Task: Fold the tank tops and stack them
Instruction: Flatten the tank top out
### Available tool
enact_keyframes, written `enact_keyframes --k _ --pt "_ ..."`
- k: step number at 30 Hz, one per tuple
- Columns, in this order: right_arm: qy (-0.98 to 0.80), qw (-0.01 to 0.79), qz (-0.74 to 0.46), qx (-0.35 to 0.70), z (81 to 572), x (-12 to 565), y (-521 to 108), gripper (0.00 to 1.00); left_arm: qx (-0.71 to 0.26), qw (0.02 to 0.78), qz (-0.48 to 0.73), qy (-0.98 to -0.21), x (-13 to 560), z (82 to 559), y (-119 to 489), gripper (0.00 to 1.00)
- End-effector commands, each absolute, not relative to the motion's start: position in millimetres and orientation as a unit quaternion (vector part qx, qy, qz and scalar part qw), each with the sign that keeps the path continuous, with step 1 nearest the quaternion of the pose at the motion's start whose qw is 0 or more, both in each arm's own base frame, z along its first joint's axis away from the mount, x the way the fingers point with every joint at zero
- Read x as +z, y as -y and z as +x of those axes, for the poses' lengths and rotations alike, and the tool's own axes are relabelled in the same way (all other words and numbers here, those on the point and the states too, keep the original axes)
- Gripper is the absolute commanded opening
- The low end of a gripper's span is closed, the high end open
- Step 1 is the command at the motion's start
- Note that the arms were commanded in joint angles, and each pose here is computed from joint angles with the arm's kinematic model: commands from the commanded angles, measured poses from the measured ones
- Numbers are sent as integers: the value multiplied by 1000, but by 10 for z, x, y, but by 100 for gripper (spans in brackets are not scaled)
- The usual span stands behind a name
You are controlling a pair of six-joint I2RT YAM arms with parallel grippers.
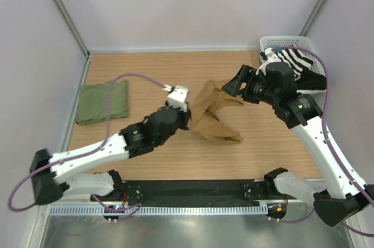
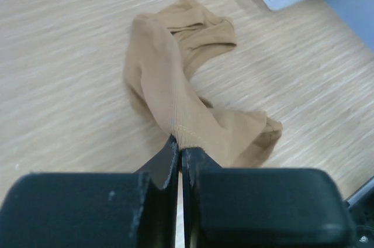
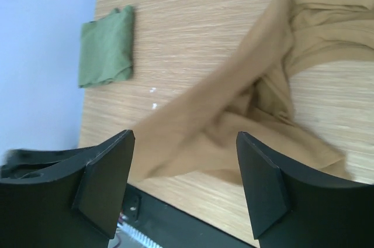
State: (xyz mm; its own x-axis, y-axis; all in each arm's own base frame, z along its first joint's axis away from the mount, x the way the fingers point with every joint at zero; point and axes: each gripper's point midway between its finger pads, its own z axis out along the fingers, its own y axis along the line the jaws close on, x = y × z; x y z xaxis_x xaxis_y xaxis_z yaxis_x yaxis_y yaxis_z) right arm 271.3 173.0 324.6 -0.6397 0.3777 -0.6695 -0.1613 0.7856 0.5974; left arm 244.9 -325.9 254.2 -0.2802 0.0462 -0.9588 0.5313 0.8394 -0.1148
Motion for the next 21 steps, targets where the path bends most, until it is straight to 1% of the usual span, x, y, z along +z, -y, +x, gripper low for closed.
enact_keyframes --k 1,3,4,5,6,10,11,12,14,16,18,21 --pt "-856 435 72 270 2882 2969 -1619 76 -224 545 86 -803 2349 2294 2618 0" --pt "-873 412 76 250 2966 2648 -1625 71 -240 533 57 -809 2153 2136 2363 0" --pt "-876 408 78 243 2999 2556 -1622 70 -245 523 49 -815 2066 2080 2309 0" --pt "-888 393 86 221 3045 2339 -1590 70 -250 523 41 -814 2020 2027 2211 0" --pt "-891 397 97 199 3097 2250 -1521 70 -243 522 32 -817 1989 2017 2142 0" --pt "-905 374 103 171 3263 1839 -1536 68 -153 517 -42 -841 1800 1988 1586 0" --pt "-909 368 103 168 3283 1751 -1550 67 -130 531 -96 -832 1813 2033 1409 0" --pt "-916 353 106 159 3340 1583 -1568 65 -104 527 -115 -835 1742 1994 1245 0" --pt "-917 351 105 161 3454 1473 -1630 62 -90 537 -155 -825 1703 2003 1100 0" --pt "-924 335 107 147 3572 1252 -1671 60 -84 536 -169 -822 1660 1996 1027 0" --pt "-924 340 107 142 3724 1246 -1704 56 -84 534 -179 -822 1609 2004 1008 0" --pt "-931 317 95 157 3897 1100 -1905 53 -74 530 -182 -825 1532 2009 978 0"
